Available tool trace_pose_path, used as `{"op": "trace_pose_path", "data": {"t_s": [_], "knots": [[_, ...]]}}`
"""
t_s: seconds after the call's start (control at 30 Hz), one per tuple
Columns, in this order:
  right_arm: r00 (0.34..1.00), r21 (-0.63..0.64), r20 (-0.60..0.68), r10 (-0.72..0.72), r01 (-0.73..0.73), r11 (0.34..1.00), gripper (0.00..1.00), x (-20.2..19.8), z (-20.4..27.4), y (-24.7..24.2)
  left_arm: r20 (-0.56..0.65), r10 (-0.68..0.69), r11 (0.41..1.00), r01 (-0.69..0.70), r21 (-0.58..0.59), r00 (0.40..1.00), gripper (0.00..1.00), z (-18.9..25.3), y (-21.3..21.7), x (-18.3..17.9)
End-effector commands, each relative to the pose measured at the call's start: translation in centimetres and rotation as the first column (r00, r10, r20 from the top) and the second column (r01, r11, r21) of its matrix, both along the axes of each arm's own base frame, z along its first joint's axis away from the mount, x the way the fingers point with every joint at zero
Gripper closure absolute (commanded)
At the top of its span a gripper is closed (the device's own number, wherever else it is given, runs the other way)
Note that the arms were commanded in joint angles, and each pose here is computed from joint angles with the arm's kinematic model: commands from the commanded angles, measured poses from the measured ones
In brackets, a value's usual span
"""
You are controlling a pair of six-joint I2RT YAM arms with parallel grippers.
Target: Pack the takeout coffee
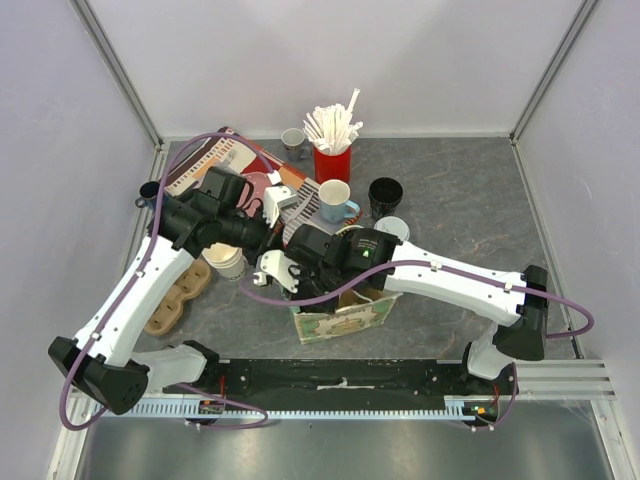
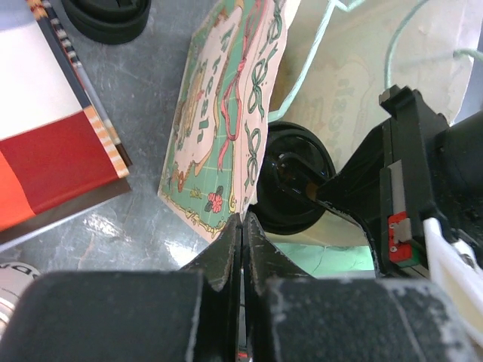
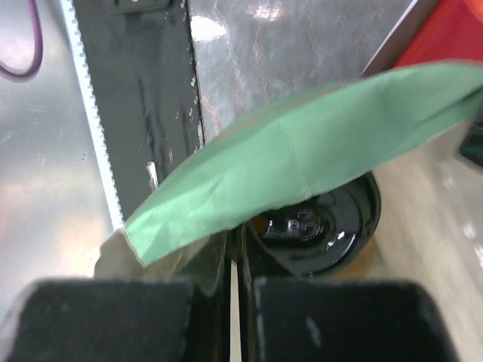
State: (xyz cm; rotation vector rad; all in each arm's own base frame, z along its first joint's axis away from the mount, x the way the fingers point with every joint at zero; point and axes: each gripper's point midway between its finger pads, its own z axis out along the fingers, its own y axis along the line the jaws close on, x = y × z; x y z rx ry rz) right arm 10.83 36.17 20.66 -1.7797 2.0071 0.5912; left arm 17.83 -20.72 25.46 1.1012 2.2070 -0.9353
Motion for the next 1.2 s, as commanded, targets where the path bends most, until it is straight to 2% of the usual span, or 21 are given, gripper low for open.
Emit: {"op": "trace_pose_path", "data": {"t_s": [0.0, 0.27, 0.37, 0.4, 0.43, 0.47, 0.53, 0.67, 0.8, 1.0, 1.17], "knots": [[0.991, -0.089, -0.130, 0.010, -0.022, 0.996, 1.00, -2.5, -1.8, -1.4, 0.166, -0.038, 0.992, 0.057, -0.111, 0.985, 0.98, 4.1, -1.3, 0.7], [0.989, -0.118, -0.149, -0.012, -0.005, 0.993, 1.00, -1.9, -3.5, -0.2, 0.137, -0.057, 0.990, 0.074, -0.123, 0.989, 0.98, 3.6, -1.4, -0.5], [0.993, -0.134, -0.113, -0.039, 0.024, 0.991, 1.00, -1.1, -3.9, -0.5, 0.133, -0.059, 0.990, 0.075, -0.120, 0.989, 0.98, 3.4, -1.3, -0.7], [0.994, -0.139, -0.101, -0.047, 0.033, 0.990, 0.96, -0.9, -4.0, -0.6, 0.131, -0.059, 0.990, 0.076, -0.122, 0.990, 0.98, 3.4, -1.4, -0.7], [0.995, -0.139, -0.085, -0.050, 0.038, 0.990, 0.86, -0.6, -3.9, -0.6, 0.126, -0.061, 0.990, 0.076, -0.123, 0.990, 0.98, 3.3, -1.4, -0.7], [0.996, -0.133, -0.075, -0.056, 0.046, 0.990, 0.80, -0.4, -3.6, -0.7, 0.126, -0.062, 0.989, 0.077, -0.124, 0.990, 0.98, 3.3, -1.4, -0.7], [0.996, -0.118, -0.060, -0.058, 0.051, 0.992, 0.71, -0.2, -3.1, -0.4, 0.123, -0.065, 0.989, 0.080, -0.122, 0.990, 0.98, 3.2, -1.5, -0.7], [0.997, -0.092, -0.042, -0.067, 0.062, 0.994, 0.61, 0.2, -2.0, 0.0, 0.123, -0.071, 0.989, 0.086, -0.122, 0.990, 0.98, 3.2, -1.5, -0.7], [0.997, -0.037, -0.036, -0.071, 0.070, 0.997, 0.56, 0.4, -0.2, 0.9, 0.122, -0.074, 0.989, 0.088, -0.119, 0.990, 0.98, 3.1, -1.6, -0.8], [0.995, 0.065, -0.013, -0.098, 0.099, 0.993, 0.39, 0.7, 3.4, 1.5, 0.127, -0.083, 0.989, 0.098, -0.114, 0.988, 0.98, 3.0, -1.6, -0.9], [0.992, 0.111, 0.003, -0.128, 0.127, 0.986, 0.32, 0.9, 5.3, 1.3, 0.120, -0.087, 0.989, 0.100, -0.107, 0.989, 0.98, 2.7, -1.6, -0.9]]}}
